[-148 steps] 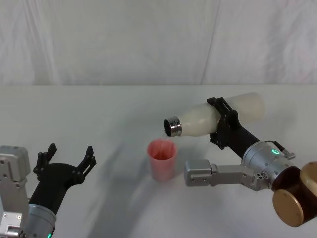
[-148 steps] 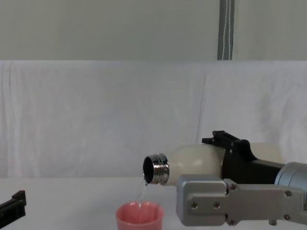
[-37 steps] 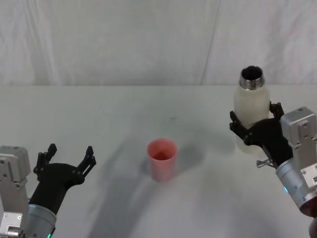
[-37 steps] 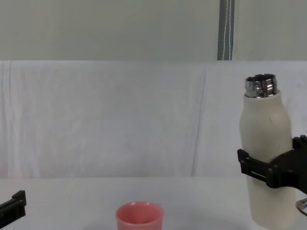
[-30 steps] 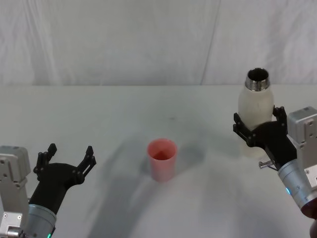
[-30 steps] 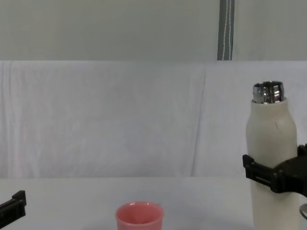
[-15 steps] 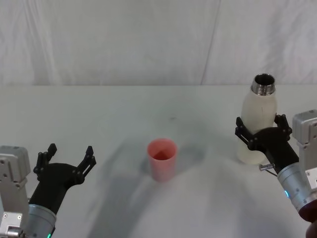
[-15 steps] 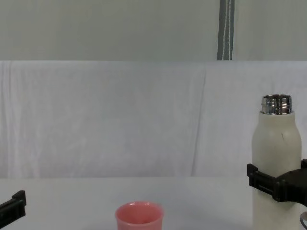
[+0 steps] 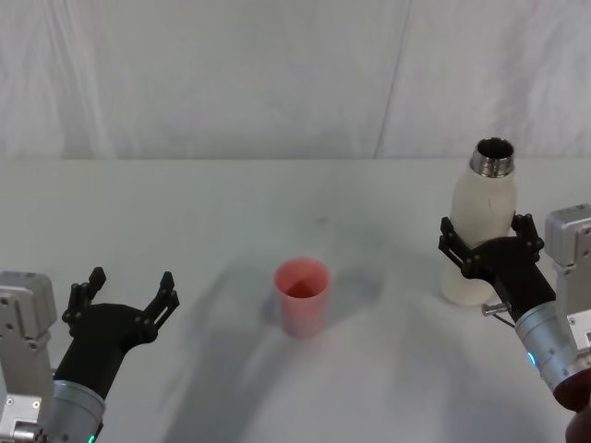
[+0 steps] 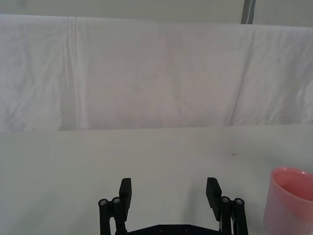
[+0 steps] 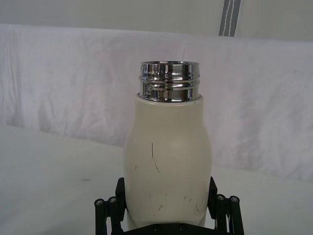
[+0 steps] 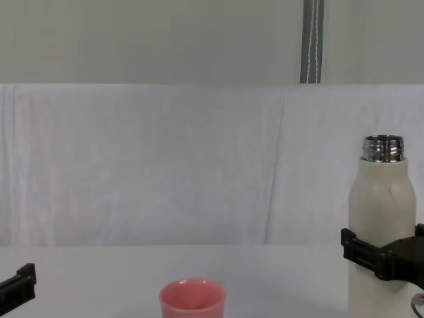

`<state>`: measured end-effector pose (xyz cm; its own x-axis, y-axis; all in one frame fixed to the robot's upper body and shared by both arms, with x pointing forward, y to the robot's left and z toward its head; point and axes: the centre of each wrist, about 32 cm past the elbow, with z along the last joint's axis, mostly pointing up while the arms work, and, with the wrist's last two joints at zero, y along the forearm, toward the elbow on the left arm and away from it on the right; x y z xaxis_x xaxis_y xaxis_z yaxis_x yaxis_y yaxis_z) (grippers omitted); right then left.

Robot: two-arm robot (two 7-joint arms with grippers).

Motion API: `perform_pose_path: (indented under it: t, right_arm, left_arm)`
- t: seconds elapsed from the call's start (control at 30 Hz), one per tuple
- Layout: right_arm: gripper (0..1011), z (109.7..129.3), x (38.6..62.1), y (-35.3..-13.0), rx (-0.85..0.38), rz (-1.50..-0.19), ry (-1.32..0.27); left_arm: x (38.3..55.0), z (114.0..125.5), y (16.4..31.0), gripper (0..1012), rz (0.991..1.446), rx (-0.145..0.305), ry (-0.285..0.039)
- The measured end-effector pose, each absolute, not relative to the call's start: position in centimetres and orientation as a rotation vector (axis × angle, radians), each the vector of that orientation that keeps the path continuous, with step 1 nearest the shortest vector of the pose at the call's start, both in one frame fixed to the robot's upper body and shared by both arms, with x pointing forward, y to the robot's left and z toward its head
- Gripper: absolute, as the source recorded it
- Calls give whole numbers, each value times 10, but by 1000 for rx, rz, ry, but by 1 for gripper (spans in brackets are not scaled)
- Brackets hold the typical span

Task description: Grasp the thermos with one hand and pour water into the cup lid.

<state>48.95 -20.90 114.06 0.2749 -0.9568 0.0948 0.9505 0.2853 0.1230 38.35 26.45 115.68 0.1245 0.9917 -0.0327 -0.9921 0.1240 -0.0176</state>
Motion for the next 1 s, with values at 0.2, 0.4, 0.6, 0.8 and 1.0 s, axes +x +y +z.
perform_pose_path:
  t: [0.2,0.4,0.6,0.8,1.0]
  right_arm:
    - [961,1139,491,-209,44,-1286,-159]
    - [961,1137,493,-210,43,-1287,-158]
    - [961,1136,493,-210,41,-1290,-156]
    - [961,1136,493,-211,45,-1296,-156]
    - [961,1136,493,-211,45,-1297,-156]
  left_arm:
    - [384,1157,265,1001,1446,-38,14]
    - [384,1157,265,1001,1446,-38,14]
    - [384,1157,265,1001,1446,-38,14]
    - [384,1157,265,1001,1446,-38,14]
    - [384,1157,265,1001,1446,-38,14]
